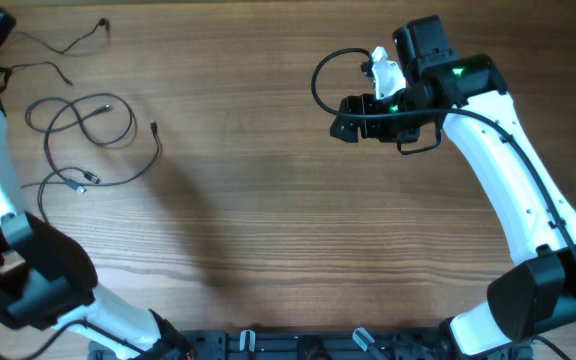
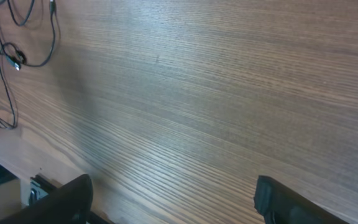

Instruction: Untangle cables

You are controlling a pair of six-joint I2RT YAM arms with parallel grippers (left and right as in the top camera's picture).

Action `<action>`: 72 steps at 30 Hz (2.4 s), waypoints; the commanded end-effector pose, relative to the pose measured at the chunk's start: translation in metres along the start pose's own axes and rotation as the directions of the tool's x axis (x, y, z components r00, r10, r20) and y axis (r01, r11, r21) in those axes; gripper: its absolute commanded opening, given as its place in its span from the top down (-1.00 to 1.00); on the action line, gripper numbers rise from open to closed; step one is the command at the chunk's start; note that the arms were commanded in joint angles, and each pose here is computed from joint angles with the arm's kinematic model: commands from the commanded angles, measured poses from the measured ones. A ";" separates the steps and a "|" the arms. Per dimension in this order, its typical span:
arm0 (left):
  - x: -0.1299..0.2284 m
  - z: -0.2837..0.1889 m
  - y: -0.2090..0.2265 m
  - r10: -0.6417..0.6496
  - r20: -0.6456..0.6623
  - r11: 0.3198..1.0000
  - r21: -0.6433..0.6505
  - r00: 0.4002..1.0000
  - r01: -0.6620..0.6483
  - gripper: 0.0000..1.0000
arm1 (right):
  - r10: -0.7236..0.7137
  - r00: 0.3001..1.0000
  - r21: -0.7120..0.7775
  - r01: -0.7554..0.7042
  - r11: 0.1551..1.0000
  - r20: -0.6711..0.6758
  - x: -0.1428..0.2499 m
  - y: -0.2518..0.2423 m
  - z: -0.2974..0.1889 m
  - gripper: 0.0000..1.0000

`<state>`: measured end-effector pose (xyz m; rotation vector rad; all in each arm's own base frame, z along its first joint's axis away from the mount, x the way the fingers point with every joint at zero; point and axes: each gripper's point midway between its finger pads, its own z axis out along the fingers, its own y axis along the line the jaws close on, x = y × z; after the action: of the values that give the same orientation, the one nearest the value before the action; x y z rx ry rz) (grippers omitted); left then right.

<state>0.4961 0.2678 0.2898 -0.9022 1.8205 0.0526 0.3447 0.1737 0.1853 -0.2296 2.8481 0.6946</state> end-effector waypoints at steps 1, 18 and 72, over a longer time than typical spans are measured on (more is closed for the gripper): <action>-0.033 -0.088 -0.064 -0.001 0.072 0.990 0.139 0.997 -0.009 -1.00 | -0.089 0.993 0.005 0.088 0.996 0.075 -0.011 0.013 -0.021 -0.86; 0.182 -0.310 -0.175 0.482 -0.437 0.827 0.514 0.760 -0.229 -1.00 | -0.302 0.767 0.264 0.178 0.948 0.566 0.062 0.055 -0.251 -0.99; 0.190 -0.315 -0.181 0.507 -0.438 0.810 0.537 0.743 -0.236 -1.00 | -0.401 0.163 0.370 0.190 0.909 0.901 0.112 -0.079 -0.079 -0.99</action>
<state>0.3257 -0.0999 0.3407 -0.1891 2.4153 -0.4032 0.2396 0.0656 0.1950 -0.2853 1.4793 0.2809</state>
